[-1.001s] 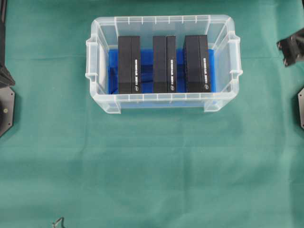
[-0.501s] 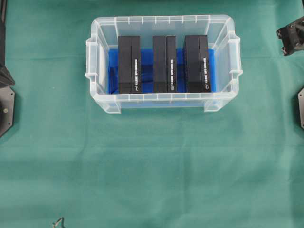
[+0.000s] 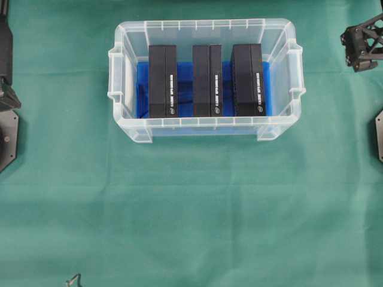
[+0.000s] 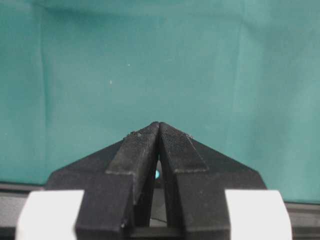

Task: Take the box out of the case with the right arm.
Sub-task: 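Open the right gripper and swing it over the case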

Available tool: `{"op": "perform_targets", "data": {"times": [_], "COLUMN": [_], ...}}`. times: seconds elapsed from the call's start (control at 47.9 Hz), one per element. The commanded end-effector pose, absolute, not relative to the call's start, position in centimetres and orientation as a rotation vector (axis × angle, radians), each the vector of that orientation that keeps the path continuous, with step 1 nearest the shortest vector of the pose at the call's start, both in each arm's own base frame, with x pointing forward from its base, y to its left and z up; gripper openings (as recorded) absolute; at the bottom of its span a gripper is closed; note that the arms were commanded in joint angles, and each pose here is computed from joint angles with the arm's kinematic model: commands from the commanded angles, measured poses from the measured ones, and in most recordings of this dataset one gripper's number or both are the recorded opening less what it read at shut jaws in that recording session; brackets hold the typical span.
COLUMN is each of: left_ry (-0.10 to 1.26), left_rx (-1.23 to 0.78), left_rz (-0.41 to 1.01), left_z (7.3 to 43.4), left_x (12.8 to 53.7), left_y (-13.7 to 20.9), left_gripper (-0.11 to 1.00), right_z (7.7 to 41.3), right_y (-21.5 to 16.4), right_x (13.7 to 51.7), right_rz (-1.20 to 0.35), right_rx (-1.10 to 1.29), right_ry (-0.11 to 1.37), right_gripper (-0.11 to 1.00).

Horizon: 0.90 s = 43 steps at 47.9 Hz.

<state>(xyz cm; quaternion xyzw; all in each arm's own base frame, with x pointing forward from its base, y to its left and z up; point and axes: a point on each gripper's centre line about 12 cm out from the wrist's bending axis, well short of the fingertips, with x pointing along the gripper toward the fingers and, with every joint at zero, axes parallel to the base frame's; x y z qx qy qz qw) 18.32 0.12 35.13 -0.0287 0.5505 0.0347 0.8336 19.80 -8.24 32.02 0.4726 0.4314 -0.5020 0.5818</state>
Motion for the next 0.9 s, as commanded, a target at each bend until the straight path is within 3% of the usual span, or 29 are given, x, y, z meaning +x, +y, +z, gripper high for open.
{"op": "perform_targets", "data": {"times": [0.0, 0.563, 0.876], "left_ry": [1.143, 1.143, 1.144], "left_rx": [-0.060, -0.073, -0.074], "left_rz": [0.072, 0.093, 0.094], "left_z": [35.9, 36.0, 36.0], "left_x": [18.5, 18.6, 18.6], "left_y": [0.1, 0.5, 0.6], "left_gripper": [0.00, 0.00, 0.00], "right_z": [32.7, 32.7, 32.9], "right_y": [-8.4, -8.5, -9.3], "right_x": [20.0, 20.2, 26.1], "right_rz": [-1.164, -1.212, -1.197], "right_rx": [1.102, 1.155, 1.187], "right_ry": [0.980, 0.959, 0.934], "right_gripper": [0.92, 0.92, 0.92]}}
